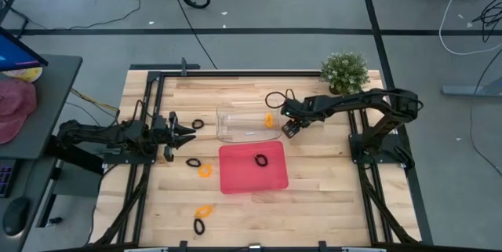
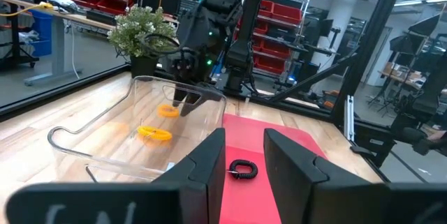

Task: Sort spring keychains
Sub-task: Put the yellow spring keychain into the transparent bin

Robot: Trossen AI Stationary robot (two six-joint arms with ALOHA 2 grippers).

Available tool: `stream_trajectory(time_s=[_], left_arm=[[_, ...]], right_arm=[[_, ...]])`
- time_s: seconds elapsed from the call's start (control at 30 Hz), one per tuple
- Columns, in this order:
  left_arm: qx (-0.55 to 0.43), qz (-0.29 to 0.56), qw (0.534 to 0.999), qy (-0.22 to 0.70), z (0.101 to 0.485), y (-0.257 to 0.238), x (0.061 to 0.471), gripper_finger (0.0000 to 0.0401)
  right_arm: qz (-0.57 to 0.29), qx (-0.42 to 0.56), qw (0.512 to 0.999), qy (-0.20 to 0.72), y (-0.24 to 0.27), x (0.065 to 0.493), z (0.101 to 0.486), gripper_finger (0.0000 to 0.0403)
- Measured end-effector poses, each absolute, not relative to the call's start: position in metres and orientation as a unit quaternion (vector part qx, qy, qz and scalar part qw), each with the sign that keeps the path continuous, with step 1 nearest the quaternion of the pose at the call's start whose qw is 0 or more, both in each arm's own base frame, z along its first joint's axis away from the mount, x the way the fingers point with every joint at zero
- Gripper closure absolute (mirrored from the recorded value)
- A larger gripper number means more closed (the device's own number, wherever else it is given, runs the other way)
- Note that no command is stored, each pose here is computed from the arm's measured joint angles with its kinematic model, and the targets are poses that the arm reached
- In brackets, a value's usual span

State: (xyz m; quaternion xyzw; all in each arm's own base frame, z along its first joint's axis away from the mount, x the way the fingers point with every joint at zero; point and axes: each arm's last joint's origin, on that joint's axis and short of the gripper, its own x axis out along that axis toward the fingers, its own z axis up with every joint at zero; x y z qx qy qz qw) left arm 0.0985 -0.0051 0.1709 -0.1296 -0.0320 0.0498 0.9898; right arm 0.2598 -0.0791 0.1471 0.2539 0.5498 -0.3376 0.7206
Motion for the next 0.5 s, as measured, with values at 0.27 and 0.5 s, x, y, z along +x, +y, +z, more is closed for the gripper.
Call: stream_trajectory(time_s=[0.27, 0.5], left_arm=[[-0.130, 0.050, 0.990, -0.032, 0.171, -0.005, 0.098, 0.0298], [-0.130, 0.050, 0.990, -0.032, 0.171, -0.005, 0.098, 0.0298]], right_arm=[[-0.324, 0.229, 0.746, 0.535, -0.082, 0.269, 0.142, 0.0172], [-0.318, 0.235, 0.718, 0.574, -0.085, 0.273, 0.118, 0.0172]])
